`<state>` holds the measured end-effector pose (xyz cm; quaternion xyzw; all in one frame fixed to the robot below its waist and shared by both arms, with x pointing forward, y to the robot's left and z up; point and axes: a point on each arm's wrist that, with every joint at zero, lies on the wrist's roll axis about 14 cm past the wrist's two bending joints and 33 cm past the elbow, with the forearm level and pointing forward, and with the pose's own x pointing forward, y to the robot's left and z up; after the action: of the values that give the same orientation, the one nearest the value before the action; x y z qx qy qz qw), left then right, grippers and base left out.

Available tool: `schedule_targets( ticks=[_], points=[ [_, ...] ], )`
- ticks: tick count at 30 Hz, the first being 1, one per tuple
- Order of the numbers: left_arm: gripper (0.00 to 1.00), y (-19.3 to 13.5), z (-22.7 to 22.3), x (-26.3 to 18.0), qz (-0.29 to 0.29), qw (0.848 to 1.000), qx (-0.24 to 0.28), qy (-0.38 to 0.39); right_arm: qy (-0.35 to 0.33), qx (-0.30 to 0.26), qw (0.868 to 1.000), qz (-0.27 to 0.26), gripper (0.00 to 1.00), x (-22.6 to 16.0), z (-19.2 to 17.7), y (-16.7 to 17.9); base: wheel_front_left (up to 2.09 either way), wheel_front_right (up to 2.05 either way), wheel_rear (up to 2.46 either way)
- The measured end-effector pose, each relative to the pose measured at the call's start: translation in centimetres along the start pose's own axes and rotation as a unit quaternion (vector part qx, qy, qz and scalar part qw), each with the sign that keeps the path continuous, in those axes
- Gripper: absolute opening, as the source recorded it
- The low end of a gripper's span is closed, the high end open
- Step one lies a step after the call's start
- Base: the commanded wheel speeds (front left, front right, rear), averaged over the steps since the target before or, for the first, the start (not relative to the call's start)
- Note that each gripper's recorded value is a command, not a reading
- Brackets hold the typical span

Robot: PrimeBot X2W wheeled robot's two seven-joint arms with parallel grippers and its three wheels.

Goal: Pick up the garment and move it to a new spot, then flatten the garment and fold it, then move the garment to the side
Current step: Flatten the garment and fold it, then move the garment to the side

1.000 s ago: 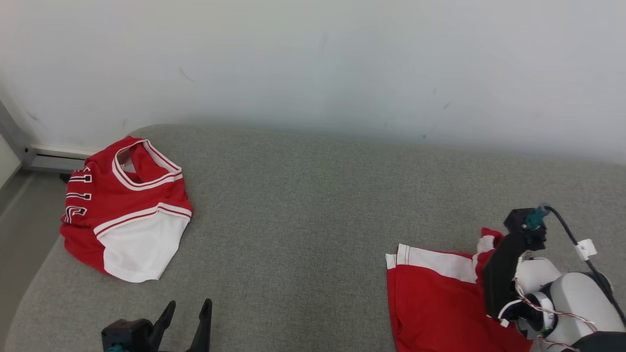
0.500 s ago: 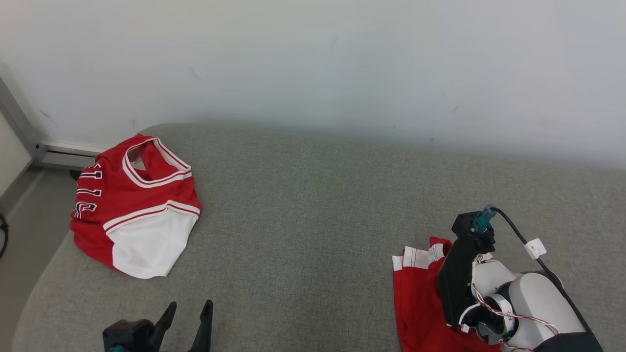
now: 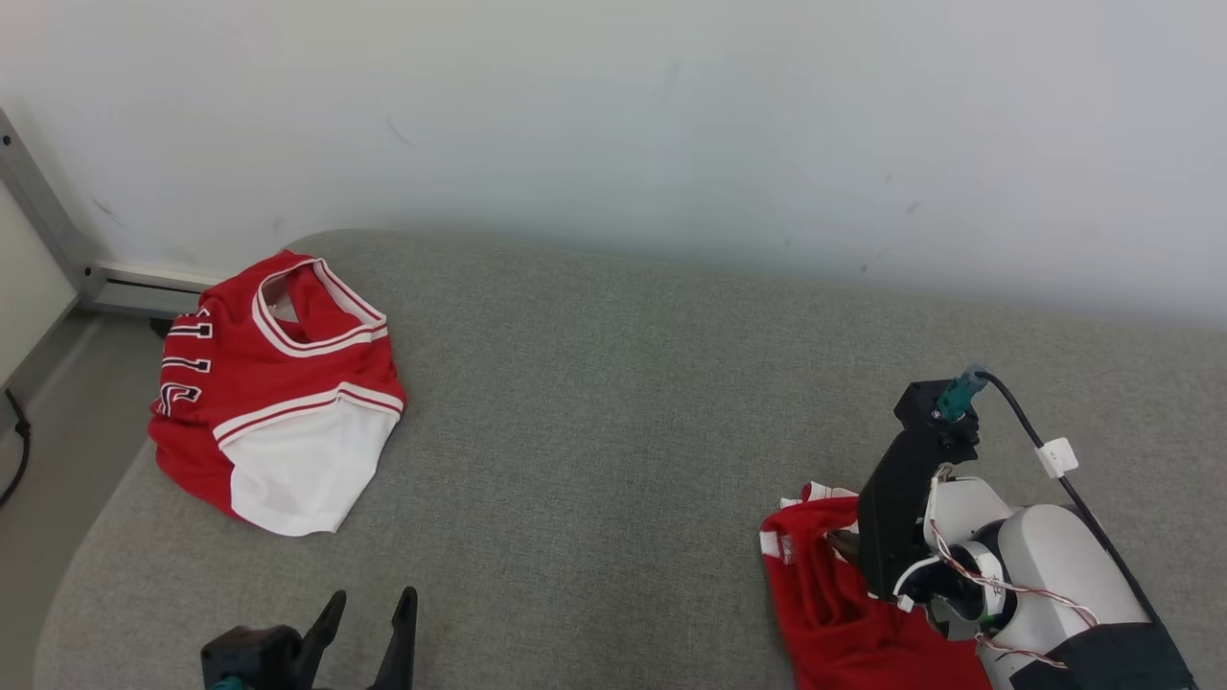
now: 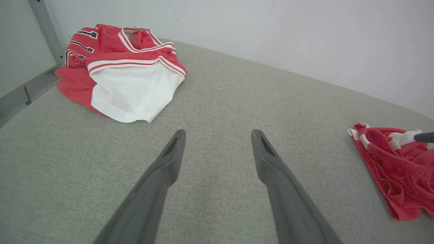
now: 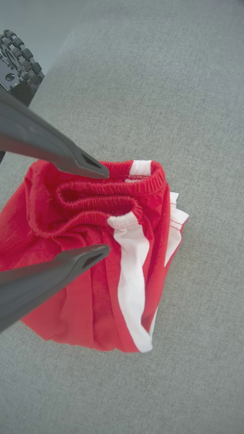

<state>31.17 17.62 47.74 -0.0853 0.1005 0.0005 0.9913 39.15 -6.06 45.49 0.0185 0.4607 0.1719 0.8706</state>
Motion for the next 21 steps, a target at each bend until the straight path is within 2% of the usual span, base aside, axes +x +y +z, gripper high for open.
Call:
schedule_targets(
  ticks=[7, 10, 13, 16, 21],
  points=[
    [1.0, 0.3, 0.1, 0.2, 0.003, 1.0, 0.001, -0.001, -0.064, -0.005, 0.998, 0.009, 1.0, -1.5, 3.0, 0.6, 0.0, 0.0, 0.0],
    [1.0, 0.2, 0.2, 0.3, 0.001, 1.0, 0.002, -0.003, -0.081, -0.015, 0.997, -0.01, 1.0, -2.2, 3.7, -0.5, 0.0, 0.0, 0.0],
    [1.0, 0.1, 0.3, 0.4, -0.002, 1.0, 0.002, -0.005, -0.104, -0.023, 0.992, -0.07, 1.0, -3.7, 4.3, -4.0, 0.0, 0.0, 0.0],
    [1.0, 0.0, -0.1, 0.3, -0.004, 1.0, 0.003, 0.001, -0.112, -0.015, 0.986, -0.121, 1.0, -5.0, 3.3, -7.4, 0.0, 0.0, 0.0],
    [1.0, -0.7, 0.2, 0.7, -0.016, 1.0, 0.005, -0.003, -0.085, 0.023, 0.985, -0.146, 1.0, -5.2, -0.5, -10.0, 0.0, 0.0, 0.0]
  ],
)
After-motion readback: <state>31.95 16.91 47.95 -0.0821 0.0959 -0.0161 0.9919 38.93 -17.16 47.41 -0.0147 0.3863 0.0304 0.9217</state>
